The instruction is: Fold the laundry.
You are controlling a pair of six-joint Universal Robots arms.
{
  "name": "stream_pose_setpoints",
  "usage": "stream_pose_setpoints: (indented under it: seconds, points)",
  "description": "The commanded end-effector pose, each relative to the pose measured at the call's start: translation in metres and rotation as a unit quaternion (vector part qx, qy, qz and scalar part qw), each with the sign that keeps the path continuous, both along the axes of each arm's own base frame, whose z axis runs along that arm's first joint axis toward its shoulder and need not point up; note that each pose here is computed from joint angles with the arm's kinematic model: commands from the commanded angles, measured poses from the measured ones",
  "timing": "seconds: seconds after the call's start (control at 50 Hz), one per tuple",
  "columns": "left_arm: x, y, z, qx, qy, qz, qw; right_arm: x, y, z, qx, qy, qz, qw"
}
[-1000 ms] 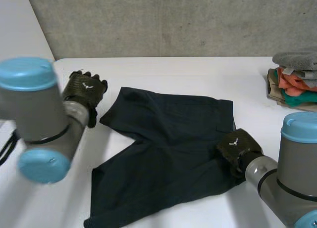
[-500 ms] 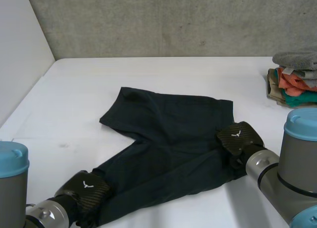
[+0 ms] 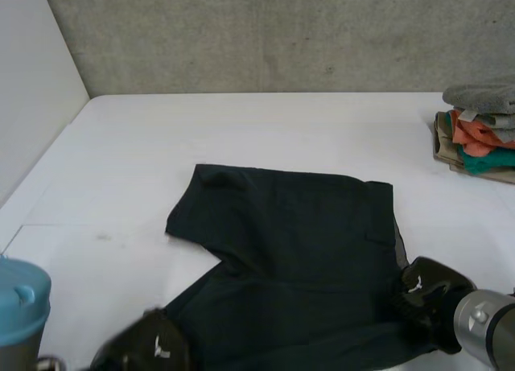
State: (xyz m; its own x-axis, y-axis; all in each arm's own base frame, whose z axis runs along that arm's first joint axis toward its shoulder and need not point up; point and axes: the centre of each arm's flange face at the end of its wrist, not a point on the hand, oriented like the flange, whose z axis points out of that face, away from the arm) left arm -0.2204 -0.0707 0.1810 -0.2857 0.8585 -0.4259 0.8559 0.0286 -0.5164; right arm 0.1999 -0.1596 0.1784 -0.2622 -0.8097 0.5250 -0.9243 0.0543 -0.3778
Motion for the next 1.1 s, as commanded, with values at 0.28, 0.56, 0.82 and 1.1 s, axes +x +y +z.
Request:
stream_pose_setpoints:
  seconds: [0.28, 0.56, 0.82, 1.1]
  points:
    - [-0.116, -0.198, 0.023, -0.373, 0.222, 0.071, 0.898, 0.047, -0.132, 0.005, -0.235, -0.191, -0.090, 0.949]
    - [-0.168, -0.277, -0.038, -0.428, 0.170, 0.071, 0.885, 0.105, -0.209, -0.037, -0.336, -0.188, -0.064, 0.921]
    - [-0.156, -0.224, 0.047, -0.416, 0.261, 0.111, 0.864, 0.071, -0.172, 0.044, -0.318, -0.240, -0.112, 0.910]
    - [-0.117, -0.165, 0.049, -0.289, 0.341, 0.095, 0.890, 0.024, -0.103, -0.015, -0.019, -0.286, -0.174, 0.942]
